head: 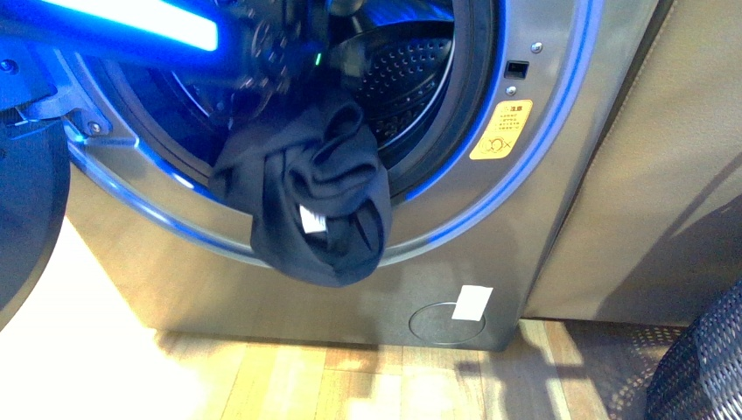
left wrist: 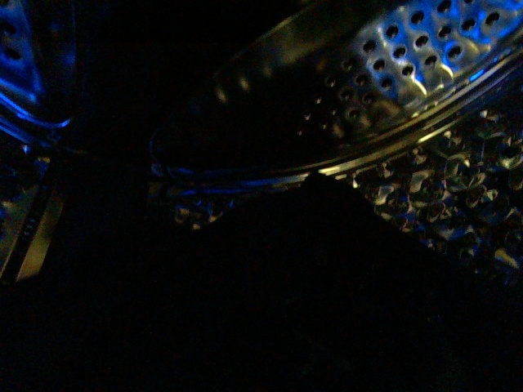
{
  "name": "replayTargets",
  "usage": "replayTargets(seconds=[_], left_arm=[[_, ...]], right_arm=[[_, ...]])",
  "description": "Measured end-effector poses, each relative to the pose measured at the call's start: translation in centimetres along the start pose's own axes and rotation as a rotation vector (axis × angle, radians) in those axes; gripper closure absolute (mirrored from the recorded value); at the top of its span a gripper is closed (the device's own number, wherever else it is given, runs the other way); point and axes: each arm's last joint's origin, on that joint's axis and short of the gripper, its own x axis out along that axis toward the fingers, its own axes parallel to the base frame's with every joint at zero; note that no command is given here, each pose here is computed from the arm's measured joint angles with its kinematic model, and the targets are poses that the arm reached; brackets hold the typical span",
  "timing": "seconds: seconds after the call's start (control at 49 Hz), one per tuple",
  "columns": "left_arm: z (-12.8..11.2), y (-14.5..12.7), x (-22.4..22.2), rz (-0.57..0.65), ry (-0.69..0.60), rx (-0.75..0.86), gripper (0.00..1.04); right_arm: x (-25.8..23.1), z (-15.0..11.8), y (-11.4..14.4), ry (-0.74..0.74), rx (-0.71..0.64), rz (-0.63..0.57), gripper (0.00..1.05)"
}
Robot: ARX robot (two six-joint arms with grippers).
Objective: Put clothes into washing machine
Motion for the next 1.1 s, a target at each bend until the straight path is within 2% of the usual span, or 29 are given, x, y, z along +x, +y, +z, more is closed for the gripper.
replayTargets(seconds=[0.184, 0.633, 0.755, 1.102], left_arm=[[-1.6, -0.2, -2.4, -0.037, 0.008, -0.001, 0.07], [-1.5, -1.6, -10.8, -0.114, -0.062, -0.067, 0.07], [-0.4, -1.2, -14.8, -0.142, -0.091, -0.079, 0.07], [4.5, -0.5, -24.4, -0.237, -0.17, -0.059, 0.07]], right_arm=[[0.0, 0.0, 0.0, 0.0, 0.0, 0.0, 1.02], [0.0, 0.0, 0.0, 0.0, 0.0, 0.0, 1.02], [0.0, 0.0, 0.0, 0.0, 0.0, 0.0, 1.02], [0.0, 0.0, 0.0, 0.0, 0.0, 0.0, 1.02]])
